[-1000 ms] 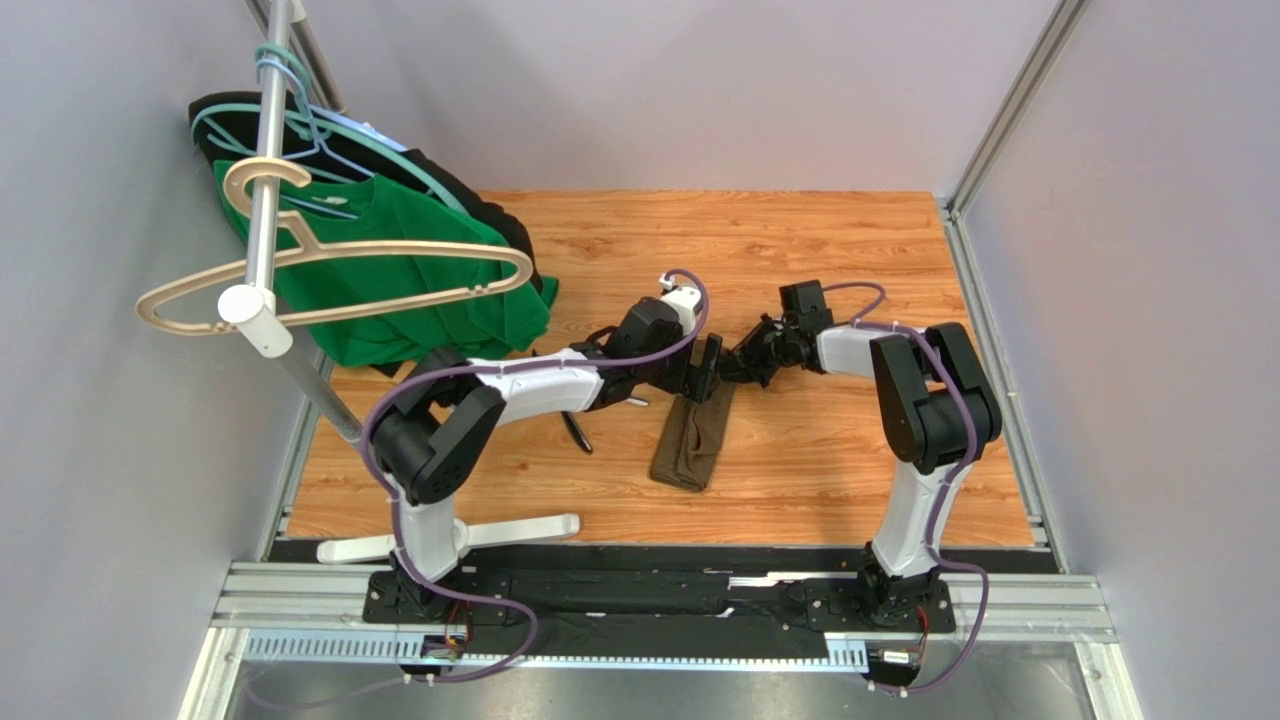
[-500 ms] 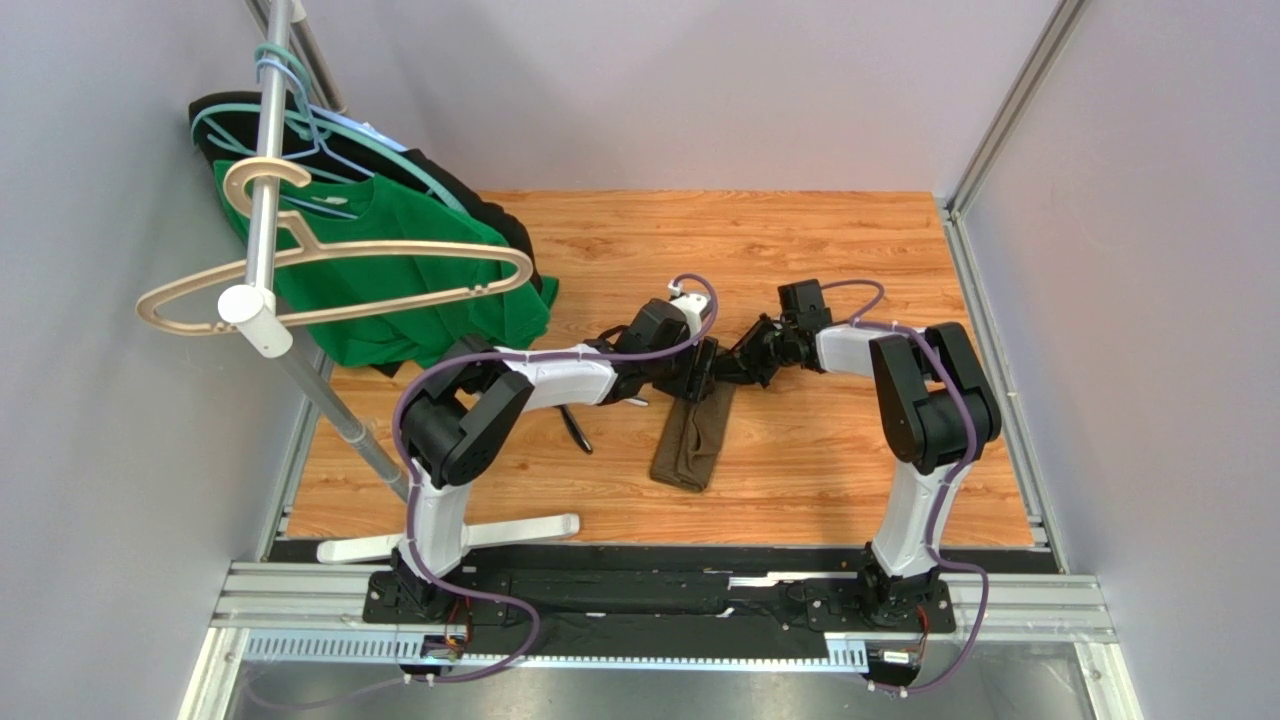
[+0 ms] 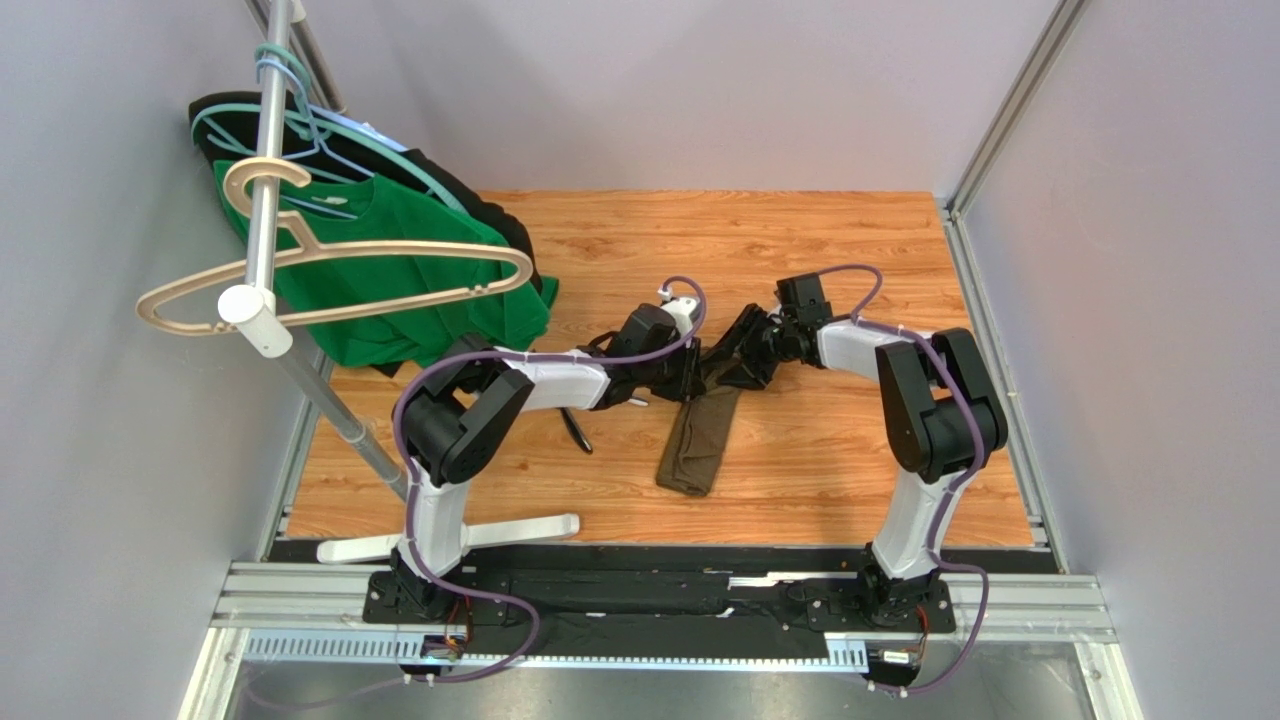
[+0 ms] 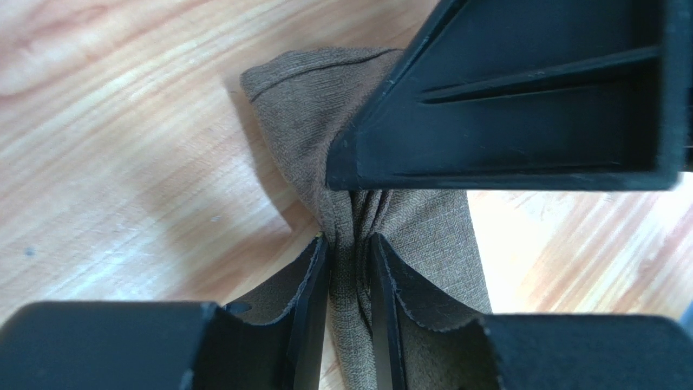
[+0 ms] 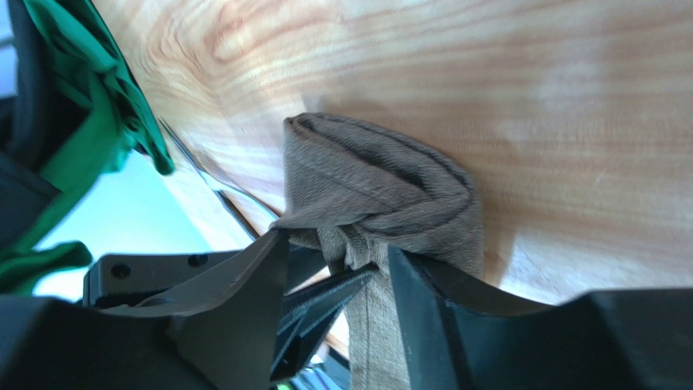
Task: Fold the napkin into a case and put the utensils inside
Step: Grasp the top corner of the smaller rectangle folded napkin from the folded napkin.
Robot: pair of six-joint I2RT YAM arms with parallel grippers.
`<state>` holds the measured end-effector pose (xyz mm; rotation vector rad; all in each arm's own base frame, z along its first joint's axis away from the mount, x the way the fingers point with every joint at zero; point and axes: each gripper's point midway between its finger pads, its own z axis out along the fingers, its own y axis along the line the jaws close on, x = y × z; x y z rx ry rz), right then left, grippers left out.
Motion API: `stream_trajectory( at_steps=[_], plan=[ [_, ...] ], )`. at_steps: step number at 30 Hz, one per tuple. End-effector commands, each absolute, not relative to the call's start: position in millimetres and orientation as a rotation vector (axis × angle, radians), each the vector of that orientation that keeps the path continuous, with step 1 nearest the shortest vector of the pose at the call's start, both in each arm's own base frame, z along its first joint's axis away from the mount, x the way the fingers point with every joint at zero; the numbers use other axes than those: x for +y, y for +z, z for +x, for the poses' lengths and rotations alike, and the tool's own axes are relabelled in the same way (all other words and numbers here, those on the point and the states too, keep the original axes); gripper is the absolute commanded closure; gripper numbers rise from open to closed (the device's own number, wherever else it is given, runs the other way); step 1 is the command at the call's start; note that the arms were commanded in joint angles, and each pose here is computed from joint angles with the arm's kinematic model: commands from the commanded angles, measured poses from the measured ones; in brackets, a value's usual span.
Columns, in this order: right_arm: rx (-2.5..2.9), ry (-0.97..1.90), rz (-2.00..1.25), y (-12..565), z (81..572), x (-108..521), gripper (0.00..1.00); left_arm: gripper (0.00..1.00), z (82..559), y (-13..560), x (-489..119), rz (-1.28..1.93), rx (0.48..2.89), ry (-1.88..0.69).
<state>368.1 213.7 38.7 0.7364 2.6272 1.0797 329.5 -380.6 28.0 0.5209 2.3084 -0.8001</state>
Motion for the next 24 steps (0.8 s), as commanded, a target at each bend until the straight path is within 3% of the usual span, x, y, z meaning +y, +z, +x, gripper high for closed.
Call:
stream_trajectory(
  at_steps=[1, 7, 8, 11, 14, 15, 16, 18, 21, 24],
  plan=[
    [2.667, 0.934, 0.607, 37, 358, 196, 0.43, 0.69, 316, 29, -381, 0.461, 2.320, -0.886],
    [2.707, 0.961, 0.553, 27, 345, 199, 0.52, 0.79, 315, 36, -388, 0.442, 2.294, -0.941],
    [2.699, 0.962, 0.551, 25, 346, 199, 0.61, 0.82, 315, 36, -388, 0.439, 2.296, -0.946],
    [2.682, 0.996, 0.529, 29, 350, 207, 0.67, 0.85, 312, 34, -391, 0.434, 2.303, -0.968],
    [2.682, 1.020, 0.497, 31, 349, 217, 0.79, 0.96, 310, 33, -392, 0.417, 2.306, -0.978],
    [2.675, 1.029, 0.488, 33, 348, 220, 0.77, 0.97, 309, 33, -392, 0.418, 2.305, -0.982],
    [2.665, 1.052, 0.472, 35, 349, 225, 0.67, 0.98, 309, 32, -393, 0.413, 2.309, -0.985],
    [2.635, 1.081, 0.450, 40, 353, 229, 0.62, 1.00, 308, 32, -395, 0.408, 2.307, -0.997],
    [2.625, 1.059, 0.467, 40, 358, 228, 0.86, 1.00, 305, 32, -398, 0.396, 2.308, -1.026],
    [2.621, 1.096, 0.473, 39, 362, 232, 0.96, 1.00, 301, 34, -403, 0.413, 2.300, -1.030]
  ],
)
